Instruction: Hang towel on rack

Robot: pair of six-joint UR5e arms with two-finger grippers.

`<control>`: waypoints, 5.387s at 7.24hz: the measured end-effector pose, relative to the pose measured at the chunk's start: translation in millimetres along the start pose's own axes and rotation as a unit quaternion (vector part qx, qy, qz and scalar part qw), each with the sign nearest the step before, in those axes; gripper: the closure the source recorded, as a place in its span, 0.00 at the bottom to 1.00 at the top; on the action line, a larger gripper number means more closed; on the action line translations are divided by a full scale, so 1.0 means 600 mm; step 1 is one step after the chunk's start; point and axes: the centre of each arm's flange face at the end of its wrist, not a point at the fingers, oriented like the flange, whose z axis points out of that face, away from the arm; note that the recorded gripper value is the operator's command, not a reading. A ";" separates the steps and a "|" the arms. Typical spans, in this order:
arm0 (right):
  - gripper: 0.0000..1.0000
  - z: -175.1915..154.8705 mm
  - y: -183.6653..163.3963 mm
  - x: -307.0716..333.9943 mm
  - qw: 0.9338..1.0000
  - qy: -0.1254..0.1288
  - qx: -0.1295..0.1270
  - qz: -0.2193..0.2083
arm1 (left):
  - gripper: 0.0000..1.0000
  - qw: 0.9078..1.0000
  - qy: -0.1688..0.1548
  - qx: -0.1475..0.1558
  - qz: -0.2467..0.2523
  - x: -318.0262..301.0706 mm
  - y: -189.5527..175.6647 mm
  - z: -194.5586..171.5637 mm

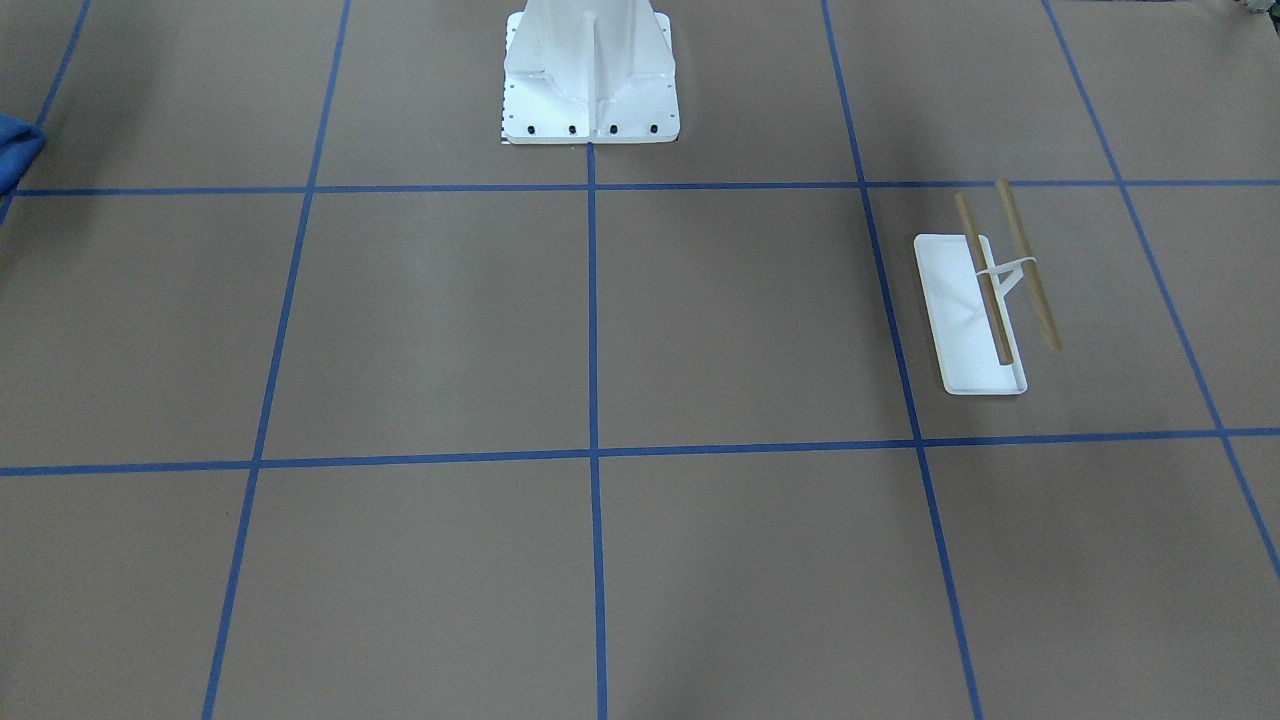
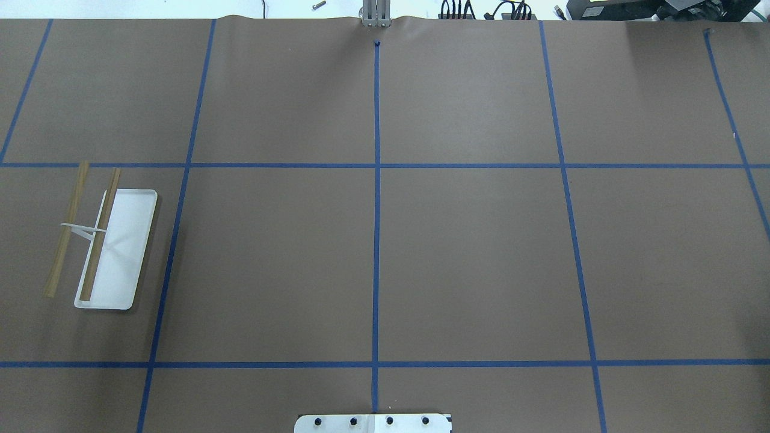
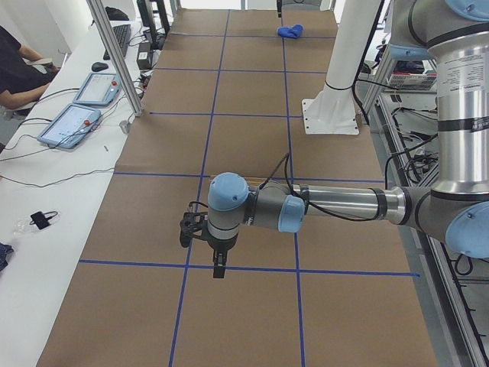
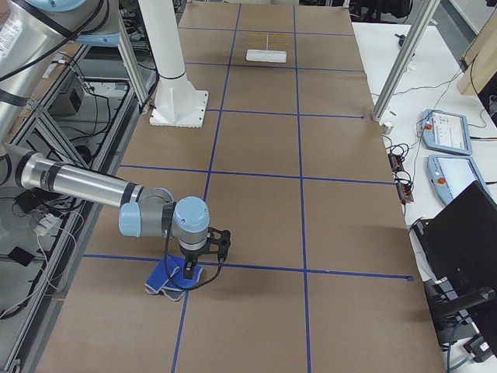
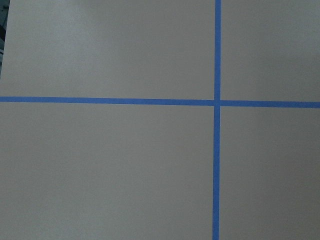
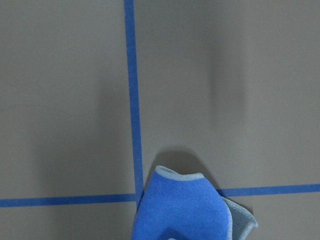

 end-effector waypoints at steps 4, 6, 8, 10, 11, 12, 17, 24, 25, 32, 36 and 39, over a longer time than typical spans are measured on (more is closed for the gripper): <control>0.00 0.042 0.002 0.023 0.999 0.013 0.007 0.046 | 0.00 1.000 0.000 0.000 0.000 0.000 0.000 0.000; 0.00 0.061 0.017 0.025 0.998 0.010 0.012 0.058 | 0.00 1.000 0.000 0.001 0.000 0.002 -0.001 -0.002; 0.00 0.077 0.066 0.038 0.998 0.003 0.020 0.063 | 0.00 1.000 0.000 0.002 0.001 0.003 -0.001 -0.004; 0.00 0.085 0.099 0.036 0.998 -0.002 0.017 0.066 | 0.00 1.000 0.001 0.004 0.000 0.005 -0.002 -0.006; 0.00 0.091 0.102 0.029 0.998 -0.001 0.007 0.065 | 0.00 1.000 0.002 0.005 -0.005 0.006 -0.002 -0.007; 0.00 0.099 0.101 0.019 0.998 0.001 -0.006 0.060 | 0.00 1.000 0.003 0.005 -0.010 0.007 -0.002 -0.007; 0.00 0.169 0.043 -0.025 0.998 0.014 -0.050 0.020 | 0.00 1.000 0.004 0.003 -0.014 0.006 -0.002 -0.005; 0.01 0.186 0.085 -0.024 0.997 0.011 -0.070 -0.004 | 0.00 1.000 0.005 0.004 -0.014 0.006 -0.002 -0.005; 0.00 0.189 0.090 -0.019 0.997 0.014 -0.073 -0.005 | 0.00 1.000 0.005 0.004 -0.014 0.006 -0.001 -0.006; 1.00 0.201 0.087 -0.023 0.997 0.014 -0.076 -0.022 | 0.00 1.000 0.005 0.004 -0.015 0.005 0.000 -0.007; 1.00 0.175 0.099 -0.034 0.998 -0.028 -0.051 -0.034 | 0.00 1.000 0.005 0.004 -0.015 0.004 -0.001 -0.007; 1.00 0.118 0.077 -0.069 0.996 -0.087 -0.003 -0.032 | 0.00 1.000 0.005 0.005 -0.014 0.006 -0.002 -0.007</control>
